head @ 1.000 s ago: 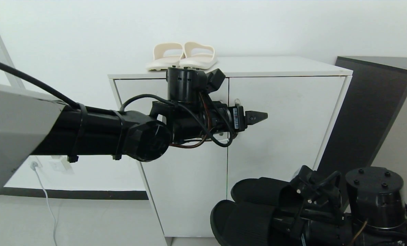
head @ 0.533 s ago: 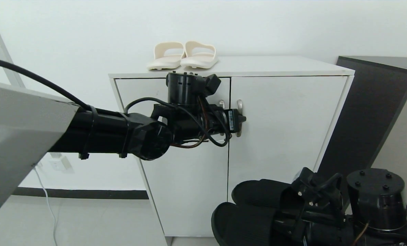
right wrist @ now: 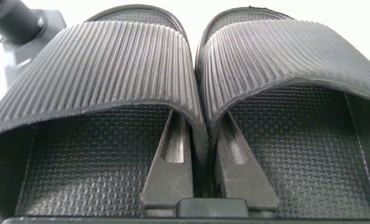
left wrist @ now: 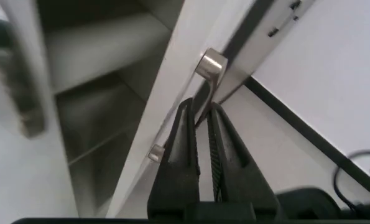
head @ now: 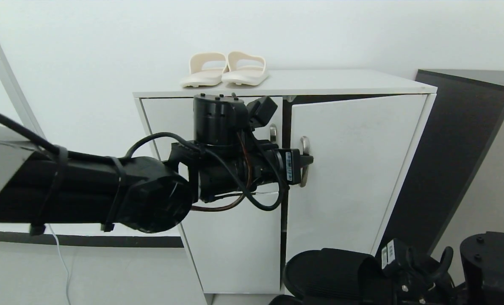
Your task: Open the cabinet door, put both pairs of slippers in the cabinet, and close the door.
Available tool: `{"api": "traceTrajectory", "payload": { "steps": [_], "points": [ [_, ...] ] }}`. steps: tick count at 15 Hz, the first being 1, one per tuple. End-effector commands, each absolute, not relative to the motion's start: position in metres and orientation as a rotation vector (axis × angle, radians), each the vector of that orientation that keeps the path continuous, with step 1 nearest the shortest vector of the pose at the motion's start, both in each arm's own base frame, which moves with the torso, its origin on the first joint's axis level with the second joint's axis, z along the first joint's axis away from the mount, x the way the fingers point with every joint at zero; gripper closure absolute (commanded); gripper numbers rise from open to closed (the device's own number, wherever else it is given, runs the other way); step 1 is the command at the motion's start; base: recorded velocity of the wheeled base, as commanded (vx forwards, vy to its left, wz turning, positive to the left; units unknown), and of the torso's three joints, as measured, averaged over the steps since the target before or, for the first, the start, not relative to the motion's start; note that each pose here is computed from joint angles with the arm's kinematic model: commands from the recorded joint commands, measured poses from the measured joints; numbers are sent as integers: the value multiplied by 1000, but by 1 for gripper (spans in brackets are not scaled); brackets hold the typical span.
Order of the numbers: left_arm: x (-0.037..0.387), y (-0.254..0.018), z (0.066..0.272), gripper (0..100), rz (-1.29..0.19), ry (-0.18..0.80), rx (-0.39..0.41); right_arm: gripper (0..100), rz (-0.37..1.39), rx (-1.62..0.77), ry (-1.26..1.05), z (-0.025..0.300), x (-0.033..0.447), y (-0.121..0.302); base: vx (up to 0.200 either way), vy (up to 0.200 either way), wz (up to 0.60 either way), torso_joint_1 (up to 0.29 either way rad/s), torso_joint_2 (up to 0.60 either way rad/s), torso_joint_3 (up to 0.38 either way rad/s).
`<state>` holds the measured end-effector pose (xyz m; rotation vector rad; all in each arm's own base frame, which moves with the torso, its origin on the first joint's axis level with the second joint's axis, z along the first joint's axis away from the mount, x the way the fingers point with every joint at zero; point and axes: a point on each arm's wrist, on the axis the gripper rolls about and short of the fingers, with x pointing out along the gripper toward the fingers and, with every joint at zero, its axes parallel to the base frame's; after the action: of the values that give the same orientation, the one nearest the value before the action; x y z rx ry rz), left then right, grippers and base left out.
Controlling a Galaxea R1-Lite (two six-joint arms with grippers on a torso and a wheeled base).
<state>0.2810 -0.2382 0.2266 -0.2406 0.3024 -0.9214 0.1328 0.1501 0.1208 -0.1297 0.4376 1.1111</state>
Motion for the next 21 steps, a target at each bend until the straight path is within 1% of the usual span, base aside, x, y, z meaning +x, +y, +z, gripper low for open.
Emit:
{"api": "traceTrajectory", "payload": {
  "steps": [1,3,4,6,7,8,10,11,12,13,17,21],
  "points": [
    [254,-226,240,100,-949,261,-247,100,1128,-137,445,118,126,148,0,0,0,0,0,0],
    [242,-217,242,100,-953,245,-252,100,1140,-143,446,118,124,149,0,0,0,0,0,0],
    [233,-208,242,100,-948,247,-251,100,1141,-143,446,118,123,149,0,0,0,0,0,0],
    [233,-196,236,100,-919,264,-252,100,1140,-144,446,118,123,149,0,0,0,0,0,0],
    [236,-194,235,100,-909,267,-254,100,1141,-144,446,118,123,150,0,0,0,0,0,0],
    [242,-195,232,100,-899,278,-255,100,1139,-147,446,117,123,150,0,0,0,0,0,0],
    [263,-203,216,100,-879,300,-256,100,1141,-151,448,117,123,150,0,0,0,0,0,0],
    [272,-207,211,100,-878,291,-292,100,1143,-155,449,116,123,151,0,0,0,0,0,0],
    [279,-212,210,100,-898,275,-360,100,1143,-155,449,116,124,151,0,0,0,0,0,0],
    [287,-218,209,100,-911,251,-400,100,1144,-157,455,115,123,151,0,0,0,0,0,0],
    [308,-235,196,100,-920,234,-399,100,1154,-161,456,115,121,152,0,0,0,0,0,0],
    [310,-237,194,100,-919,223,-403,100,1187,-169,453,115,115,155,0,0,0,0,0,0]
  ]
}}
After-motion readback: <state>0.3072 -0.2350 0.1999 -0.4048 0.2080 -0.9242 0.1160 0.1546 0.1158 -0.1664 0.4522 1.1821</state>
